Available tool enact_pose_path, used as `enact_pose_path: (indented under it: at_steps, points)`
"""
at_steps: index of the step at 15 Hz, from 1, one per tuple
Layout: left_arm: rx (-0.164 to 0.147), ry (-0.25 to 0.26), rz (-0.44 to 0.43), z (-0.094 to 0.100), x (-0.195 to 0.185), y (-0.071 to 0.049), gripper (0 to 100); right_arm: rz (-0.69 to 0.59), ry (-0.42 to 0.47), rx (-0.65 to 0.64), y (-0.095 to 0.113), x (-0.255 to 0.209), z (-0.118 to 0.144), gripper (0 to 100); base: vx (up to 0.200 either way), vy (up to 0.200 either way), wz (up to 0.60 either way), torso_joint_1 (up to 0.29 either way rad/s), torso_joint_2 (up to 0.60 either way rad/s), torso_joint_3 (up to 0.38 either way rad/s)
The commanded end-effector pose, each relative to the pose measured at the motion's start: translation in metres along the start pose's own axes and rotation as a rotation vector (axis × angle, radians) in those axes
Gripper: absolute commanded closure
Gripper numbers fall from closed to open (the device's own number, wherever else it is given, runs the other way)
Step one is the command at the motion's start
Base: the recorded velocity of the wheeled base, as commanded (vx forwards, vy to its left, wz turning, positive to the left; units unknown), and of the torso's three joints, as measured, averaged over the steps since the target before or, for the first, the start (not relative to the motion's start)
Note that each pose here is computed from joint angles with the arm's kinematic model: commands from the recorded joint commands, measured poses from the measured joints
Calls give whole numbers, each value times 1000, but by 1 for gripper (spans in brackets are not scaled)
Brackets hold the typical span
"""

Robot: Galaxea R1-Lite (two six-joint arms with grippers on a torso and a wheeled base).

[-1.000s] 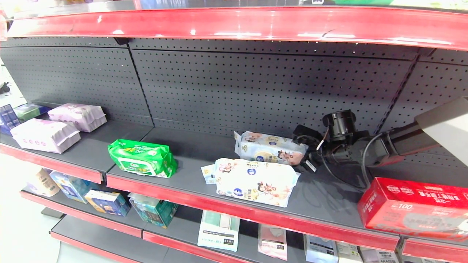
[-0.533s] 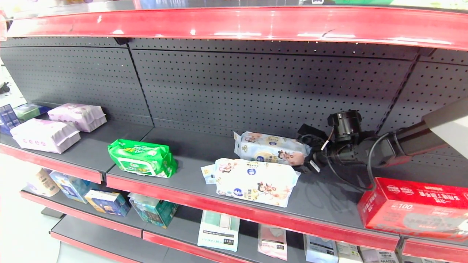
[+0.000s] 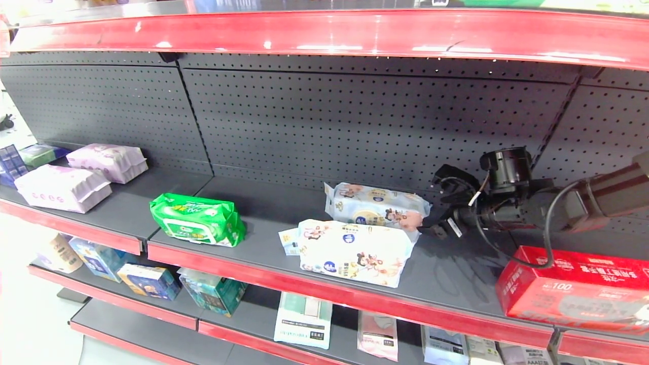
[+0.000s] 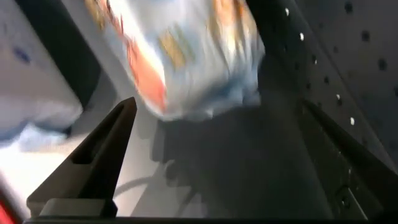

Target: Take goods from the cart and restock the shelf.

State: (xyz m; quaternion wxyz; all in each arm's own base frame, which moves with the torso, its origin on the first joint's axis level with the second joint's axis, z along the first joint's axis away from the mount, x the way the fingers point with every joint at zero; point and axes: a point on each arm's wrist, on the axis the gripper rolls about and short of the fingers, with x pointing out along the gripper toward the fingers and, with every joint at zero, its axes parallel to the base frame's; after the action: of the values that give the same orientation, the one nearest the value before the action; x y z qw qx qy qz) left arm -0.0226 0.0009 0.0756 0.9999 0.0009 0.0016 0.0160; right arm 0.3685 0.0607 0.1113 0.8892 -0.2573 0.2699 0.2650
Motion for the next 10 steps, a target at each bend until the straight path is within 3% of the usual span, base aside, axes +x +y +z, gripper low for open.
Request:
enact_pose_path:
  at_steps: [1, 7, 10]
  points:
    - [0, 1, 0, 0, 0, 0, 0, -29, -4, 24, -2, -26, -5, 0, 0, 0, 0, 0, 0, 0]
    - [0, 1, 0, 0, 0, 0, 0, -83, -68, 150, -6, -58, 7, 0, 0, 0, 0, 0, 0, 0]
    - [0, 1, 0, 0, 0, 0, 0, -78, -52, 227, 8, -80, -7, 0, 0, 0, 0, 0, 0, 0]
